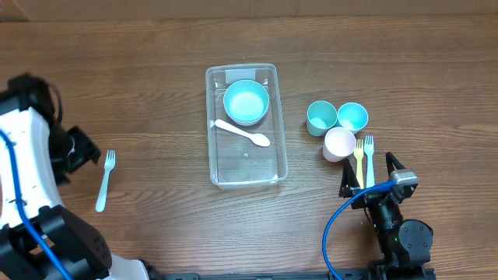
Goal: Pack container
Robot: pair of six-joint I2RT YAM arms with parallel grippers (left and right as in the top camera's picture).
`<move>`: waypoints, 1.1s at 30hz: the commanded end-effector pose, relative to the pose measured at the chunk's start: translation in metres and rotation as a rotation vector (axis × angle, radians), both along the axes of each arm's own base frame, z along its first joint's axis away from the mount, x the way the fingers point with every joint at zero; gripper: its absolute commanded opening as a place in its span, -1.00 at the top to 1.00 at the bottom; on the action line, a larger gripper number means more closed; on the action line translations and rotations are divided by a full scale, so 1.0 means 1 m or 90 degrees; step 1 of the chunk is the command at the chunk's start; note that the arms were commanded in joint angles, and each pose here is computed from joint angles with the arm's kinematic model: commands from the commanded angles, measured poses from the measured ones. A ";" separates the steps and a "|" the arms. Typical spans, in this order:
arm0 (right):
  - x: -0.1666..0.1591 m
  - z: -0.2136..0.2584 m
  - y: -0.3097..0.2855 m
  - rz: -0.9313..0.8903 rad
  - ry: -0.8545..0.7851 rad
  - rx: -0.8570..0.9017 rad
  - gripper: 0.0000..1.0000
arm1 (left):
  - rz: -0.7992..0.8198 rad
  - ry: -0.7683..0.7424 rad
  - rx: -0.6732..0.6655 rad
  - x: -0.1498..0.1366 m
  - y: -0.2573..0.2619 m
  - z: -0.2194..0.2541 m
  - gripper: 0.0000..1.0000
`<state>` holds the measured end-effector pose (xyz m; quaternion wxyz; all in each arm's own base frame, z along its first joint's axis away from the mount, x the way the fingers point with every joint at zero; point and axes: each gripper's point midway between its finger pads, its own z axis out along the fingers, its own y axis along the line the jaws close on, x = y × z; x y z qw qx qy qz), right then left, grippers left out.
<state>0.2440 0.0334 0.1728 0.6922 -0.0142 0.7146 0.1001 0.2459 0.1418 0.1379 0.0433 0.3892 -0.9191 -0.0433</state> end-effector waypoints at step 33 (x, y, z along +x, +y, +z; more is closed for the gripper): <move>0.000 -0.001 -0.002 -0.008 -0.003 -0.002 -1.00 | 0.202 0.020 0.154 -0.063 0.049 -0.130 -0.29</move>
